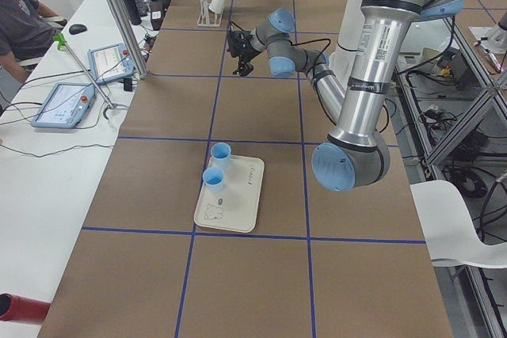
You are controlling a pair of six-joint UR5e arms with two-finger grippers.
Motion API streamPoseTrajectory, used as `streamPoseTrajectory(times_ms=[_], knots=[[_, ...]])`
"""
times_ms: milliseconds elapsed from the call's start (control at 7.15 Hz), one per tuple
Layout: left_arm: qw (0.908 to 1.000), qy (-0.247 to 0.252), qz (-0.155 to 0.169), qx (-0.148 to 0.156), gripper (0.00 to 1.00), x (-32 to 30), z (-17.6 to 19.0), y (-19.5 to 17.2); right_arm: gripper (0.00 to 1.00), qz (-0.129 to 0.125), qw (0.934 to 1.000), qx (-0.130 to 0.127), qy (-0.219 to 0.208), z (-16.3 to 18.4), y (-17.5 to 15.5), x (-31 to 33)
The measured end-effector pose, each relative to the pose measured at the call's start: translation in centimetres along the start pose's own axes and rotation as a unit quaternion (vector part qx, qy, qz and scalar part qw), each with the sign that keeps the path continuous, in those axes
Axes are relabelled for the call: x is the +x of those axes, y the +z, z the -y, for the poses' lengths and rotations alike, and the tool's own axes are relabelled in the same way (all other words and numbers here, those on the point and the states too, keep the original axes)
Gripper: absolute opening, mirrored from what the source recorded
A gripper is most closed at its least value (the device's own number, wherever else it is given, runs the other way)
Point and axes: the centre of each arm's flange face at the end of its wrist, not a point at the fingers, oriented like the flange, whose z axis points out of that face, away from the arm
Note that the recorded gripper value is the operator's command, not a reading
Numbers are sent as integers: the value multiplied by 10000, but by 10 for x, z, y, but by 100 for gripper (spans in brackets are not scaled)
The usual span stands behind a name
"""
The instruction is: Transfer IKEA cup to right arm and place on rack
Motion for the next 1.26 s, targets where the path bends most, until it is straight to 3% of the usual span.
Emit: streamPoseTrajectory(times_ms=[280,560,839,1119,1259], knots=[[9964,519,510,-423,100,-60,55,-19,100,243,9955,-612,677,19,-44,-73],[9808,1185,1259,-901,100,-113,109,-35,100,700,9800,-1261,1372,2,-77,-139],[9589,1620,1799,-1477,100,-166,156,-32,100,1182,9552,-1828,2008,-36,-93,-211],[9446,1734,1960,-1980,100,-220,184,-6,100,1536,9208,-2400,2665,-73,-101,-289],[9421,1749,1984,-2063,100,-241,192,10,100,1649,9106,-2573,2782,-86,-105,-312]])
